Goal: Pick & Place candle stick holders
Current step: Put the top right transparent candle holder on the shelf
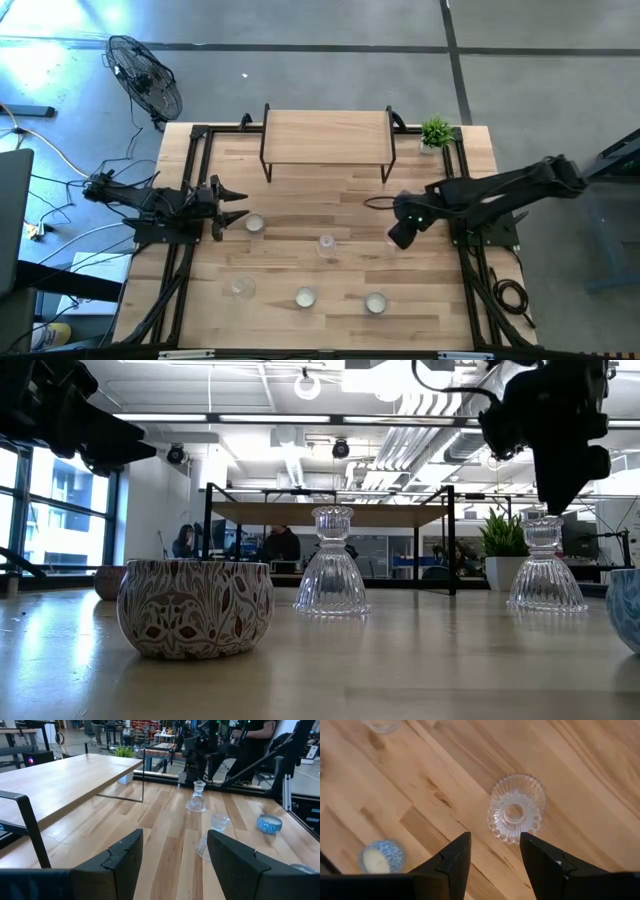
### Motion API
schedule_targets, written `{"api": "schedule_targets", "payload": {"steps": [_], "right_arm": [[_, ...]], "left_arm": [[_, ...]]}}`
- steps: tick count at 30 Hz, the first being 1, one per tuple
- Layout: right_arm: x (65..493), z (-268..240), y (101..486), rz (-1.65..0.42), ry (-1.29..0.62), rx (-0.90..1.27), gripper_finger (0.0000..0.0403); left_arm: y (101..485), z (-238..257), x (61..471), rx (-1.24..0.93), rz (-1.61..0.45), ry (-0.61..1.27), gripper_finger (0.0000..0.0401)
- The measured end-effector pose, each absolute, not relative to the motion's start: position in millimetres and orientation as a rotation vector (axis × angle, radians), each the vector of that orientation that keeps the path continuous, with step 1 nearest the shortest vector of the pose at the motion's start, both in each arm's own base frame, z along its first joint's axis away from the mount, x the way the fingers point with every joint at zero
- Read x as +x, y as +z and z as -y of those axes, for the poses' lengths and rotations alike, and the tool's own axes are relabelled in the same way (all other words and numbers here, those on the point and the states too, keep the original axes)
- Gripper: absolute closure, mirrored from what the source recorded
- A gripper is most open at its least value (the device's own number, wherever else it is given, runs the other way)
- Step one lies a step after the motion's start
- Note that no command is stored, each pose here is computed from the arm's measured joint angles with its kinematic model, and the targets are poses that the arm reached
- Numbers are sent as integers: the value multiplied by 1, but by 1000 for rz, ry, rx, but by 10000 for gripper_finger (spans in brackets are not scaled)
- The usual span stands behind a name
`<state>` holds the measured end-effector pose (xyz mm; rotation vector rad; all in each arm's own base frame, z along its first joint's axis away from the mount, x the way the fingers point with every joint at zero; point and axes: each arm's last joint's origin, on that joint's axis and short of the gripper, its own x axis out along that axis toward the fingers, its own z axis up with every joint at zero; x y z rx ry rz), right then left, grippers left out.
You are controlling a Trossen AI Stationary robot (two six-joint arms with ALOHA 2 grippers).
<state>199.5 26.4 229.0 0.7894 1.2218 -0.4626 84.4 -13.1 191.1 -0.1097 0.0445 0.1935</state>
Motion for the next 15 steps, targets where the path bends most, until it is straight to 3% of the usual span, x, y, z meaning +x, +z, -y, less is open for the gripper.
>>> {"api": "schedule_targets", "payload": {"steps": [8, 15], "right_arm": [[204, -20, 223, -1222, -530, 780, 237], [204, -13, 225, -1267, -456, 912, 237]], "left_arm": [[191, 13, 85, -110, -45, 191, 183], [191, 13, 85, -109, -46, 191, 183]]}}
